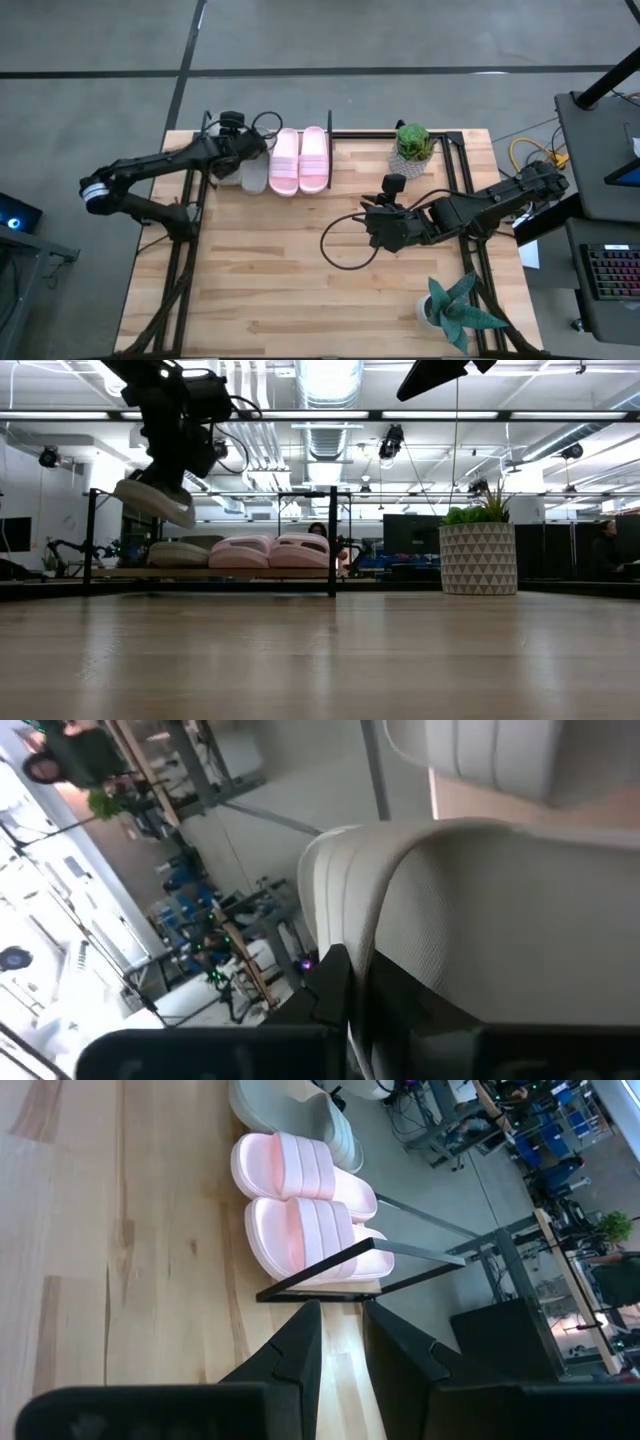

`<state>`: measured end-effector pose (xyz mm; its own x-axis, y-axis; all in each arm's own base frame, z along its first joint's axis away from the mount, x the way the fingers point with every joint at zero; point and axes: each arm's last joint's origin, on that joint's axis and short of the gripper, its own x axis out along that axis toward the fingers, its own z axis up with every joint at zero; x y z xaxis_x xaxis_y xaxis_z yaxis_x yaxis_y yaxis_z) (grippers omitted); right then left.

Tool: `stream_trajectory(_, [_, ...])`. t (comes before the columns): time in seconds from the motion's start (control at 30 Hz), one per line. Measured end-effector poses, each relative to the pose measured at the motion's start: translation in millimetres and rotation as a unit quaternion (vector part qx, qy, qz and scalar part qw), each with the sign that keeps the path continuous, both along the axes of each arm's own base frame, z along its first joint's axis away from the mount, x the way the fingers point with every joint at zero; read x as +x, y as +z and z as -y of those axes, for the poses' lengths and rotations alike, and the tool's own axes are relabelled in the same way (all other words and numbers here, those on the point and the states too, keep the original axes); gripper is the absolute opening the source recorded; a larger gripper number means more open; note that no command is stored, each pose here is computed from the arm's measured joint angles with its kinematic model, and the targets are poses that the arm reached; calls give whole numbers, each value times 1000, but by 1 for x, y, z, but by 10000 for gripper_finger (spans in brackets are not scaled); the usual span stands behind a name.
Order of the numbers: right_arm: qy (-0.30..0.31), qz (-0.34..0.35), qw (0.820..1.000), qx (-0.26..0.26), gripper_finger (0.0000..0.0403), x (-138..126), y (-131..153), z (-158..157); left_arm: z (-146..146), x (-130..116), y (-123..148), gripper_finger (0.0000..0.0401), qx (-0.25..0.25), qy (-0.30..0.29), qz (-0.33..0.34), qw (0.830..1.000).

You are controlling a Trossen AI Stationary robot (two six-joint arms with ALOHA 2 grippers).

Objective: Pick and place slides into the shelf
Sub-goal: Put the gray slipper on the shelf

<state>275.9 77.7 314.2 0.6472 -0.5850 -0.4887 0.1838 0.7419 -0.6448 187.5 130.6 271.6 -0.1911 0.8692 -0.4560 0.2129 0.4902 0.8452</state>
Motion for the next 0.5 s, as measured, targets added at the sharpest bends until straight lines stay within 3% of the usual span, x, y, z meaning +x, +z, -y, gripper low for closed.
stream_trajectory(0.23, [0,-2,1000,-1,68,0,-1,0,-8,-1,-19,0,1,-25,-30,999])
stream_trajectory(0.5, [0,-5,1000,-2,68,-1,-4,0,-17,-11,-23,0,4,5,-35,999])
